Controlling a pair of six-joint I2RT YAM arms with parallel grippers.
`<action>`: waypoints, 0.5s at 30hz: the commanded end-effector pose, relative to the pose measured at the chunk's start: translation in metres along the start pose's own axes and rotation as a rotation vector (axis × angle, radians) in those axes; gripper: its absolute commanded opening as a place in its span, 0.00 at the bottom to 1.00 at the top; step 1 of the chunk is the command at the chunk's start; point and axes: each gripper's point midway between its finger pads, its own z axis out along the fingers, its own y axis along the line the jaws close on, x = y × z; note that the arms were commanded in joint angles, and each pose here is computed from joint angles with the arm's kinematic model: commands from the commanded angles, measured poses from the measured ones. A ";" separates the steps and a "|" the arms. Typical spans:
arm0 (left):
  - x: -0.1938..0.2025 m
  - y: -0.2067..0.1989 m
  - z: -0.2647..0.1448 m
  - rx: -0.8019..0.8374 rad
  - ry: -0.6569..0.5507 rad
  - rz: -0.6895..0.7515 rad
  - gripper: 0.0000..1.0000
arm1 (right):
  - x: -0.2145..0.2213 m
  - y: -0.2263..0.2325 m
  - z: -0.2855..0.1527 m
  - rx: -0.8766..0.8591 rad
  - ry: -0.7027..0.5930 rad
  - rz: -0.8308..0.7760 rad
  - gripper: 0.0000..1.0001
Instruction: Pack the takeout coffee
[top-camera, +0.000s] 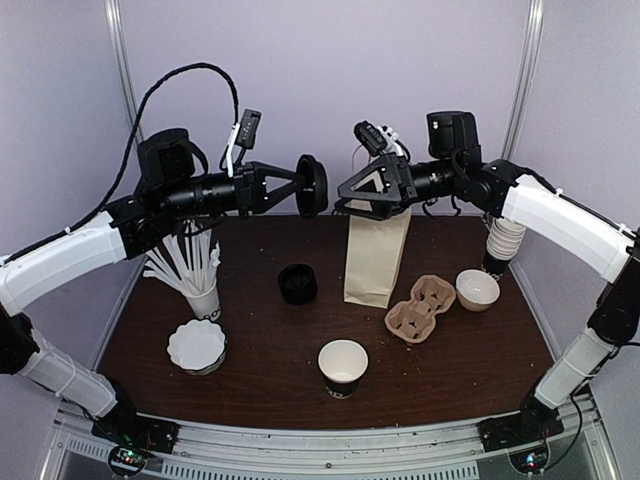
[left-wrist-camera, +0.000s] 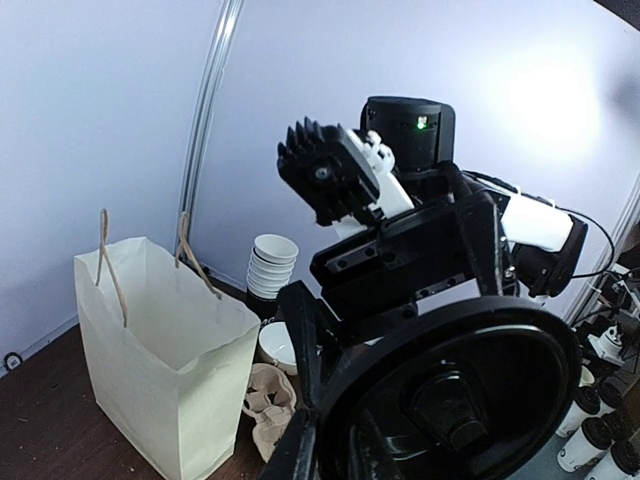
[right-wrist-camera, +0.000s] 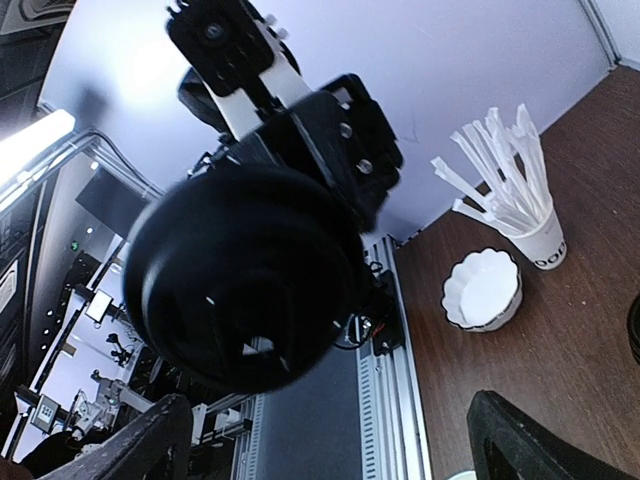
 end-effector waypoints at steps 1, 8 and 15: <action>-0.009 -0.011 0.008 0.062 -0.041 0.008 0.12 | -0.024 0.039 0.005 -0.108 -0.030 -0.061 0.99; -0.009 -0.013 0.013 0.070 -0.041 0.007 0.12 | -0.025 0.050 0.011 -0.152 -0.029 -0.059 0.99; -0.009 -0.017 0.013 0.081 -0.044 0.017 0.12 | -0.022 0.044 0.015 -0.148 -0.023 -0.041 0.98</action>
